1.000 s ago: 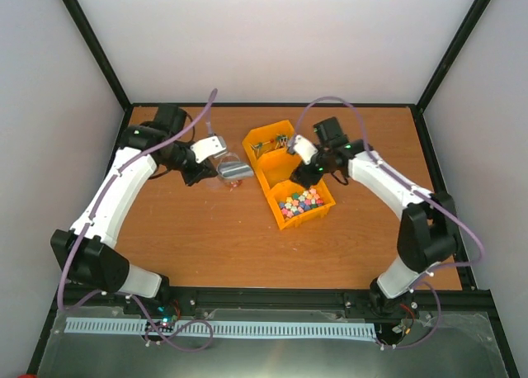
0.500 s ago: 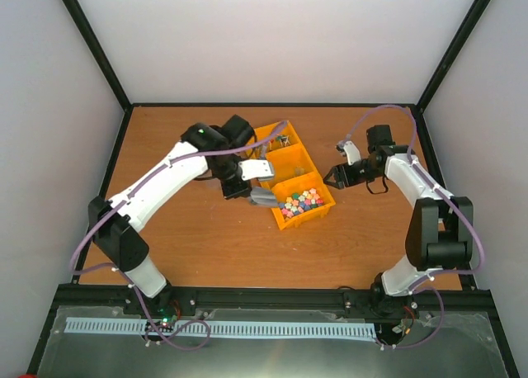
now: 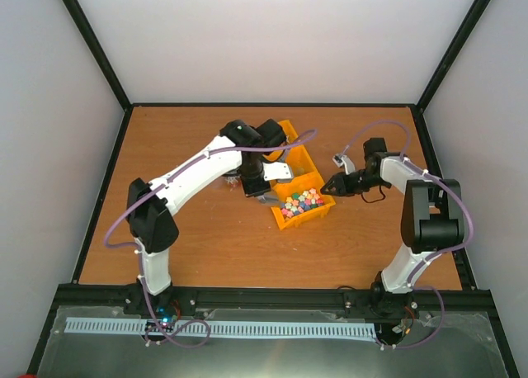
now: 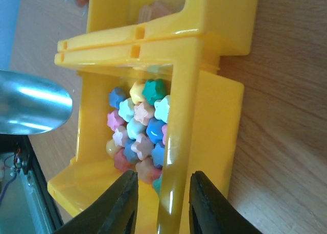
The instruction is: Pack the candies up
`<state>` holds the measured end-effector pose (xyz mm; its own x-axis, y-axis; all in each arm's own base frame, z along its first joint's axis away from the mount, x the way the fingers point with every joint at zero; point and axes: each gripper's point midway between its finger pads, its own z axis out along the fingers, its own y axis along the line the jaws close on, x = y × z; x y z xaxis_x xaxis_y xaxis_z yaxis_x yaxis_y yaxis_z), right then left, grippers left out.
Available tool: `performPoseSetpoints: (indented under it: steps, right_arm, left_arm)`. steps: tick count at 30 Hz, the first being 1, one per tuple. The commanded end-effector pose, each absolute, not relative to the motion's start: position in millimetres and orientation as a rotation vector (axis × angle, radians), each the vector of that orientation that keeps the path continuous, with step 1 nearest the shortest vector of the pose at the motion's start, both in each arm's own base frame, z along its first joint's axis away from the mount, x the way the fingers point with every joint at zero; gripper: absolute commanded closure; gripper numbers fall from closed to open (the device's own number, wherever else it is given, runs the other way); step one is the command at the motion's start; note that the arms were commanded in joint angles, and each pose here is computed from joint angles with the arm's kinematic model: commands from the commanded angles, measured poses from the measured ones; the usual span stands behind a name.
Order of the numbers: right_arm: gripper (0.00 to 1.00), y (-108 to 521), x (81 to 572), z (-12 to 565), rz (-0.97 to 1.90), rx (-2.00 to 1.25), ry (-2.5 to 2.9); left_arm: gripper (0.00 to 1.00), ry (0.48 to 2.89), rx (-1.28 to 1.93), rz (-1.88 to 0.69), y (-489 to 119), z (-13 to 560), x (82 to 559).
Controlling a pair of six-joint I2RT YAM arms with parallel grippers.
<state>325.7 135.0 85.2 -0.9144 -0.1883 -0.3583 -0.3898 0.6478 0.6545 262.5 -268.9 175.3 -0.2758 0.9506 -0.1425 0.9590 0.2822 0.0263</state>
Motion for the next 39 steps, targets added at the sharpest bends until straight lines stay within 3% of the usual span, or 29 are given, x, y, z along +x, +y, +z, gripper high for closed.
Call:
performPoseSetpoints:
  steps: [1, 6, 23, 39]
  right_arm:
    - [0.74, 143.5, 320.7, 87.6, 1.238, -0.469, 2.564]
    - [0.83, 151.3, 312.0, 87.9, 1.311, -0.475, 2.543]
    - [0.82, 163.8, 295.8, 83.2, 1.361, -0.524, 2.541]
    - [0.97, 163.5, 294.2, 75.5, 1.359, -0.527, 2.555]
  left_arm:
    - [0.99, 2.451, 1.79, -0.017, -268.9, 185.4, 265.3]
    - [0.99, 2.447, 1.85, 0.055, -272.9, 180.5, 263.7]
    - [0.99, 2.526, 2.01, 0.202, -271.9, 143.4, 264.8]
    - [0.99, 2.419, 1.935, -0.206, -311.2, 90.4, 250.2]
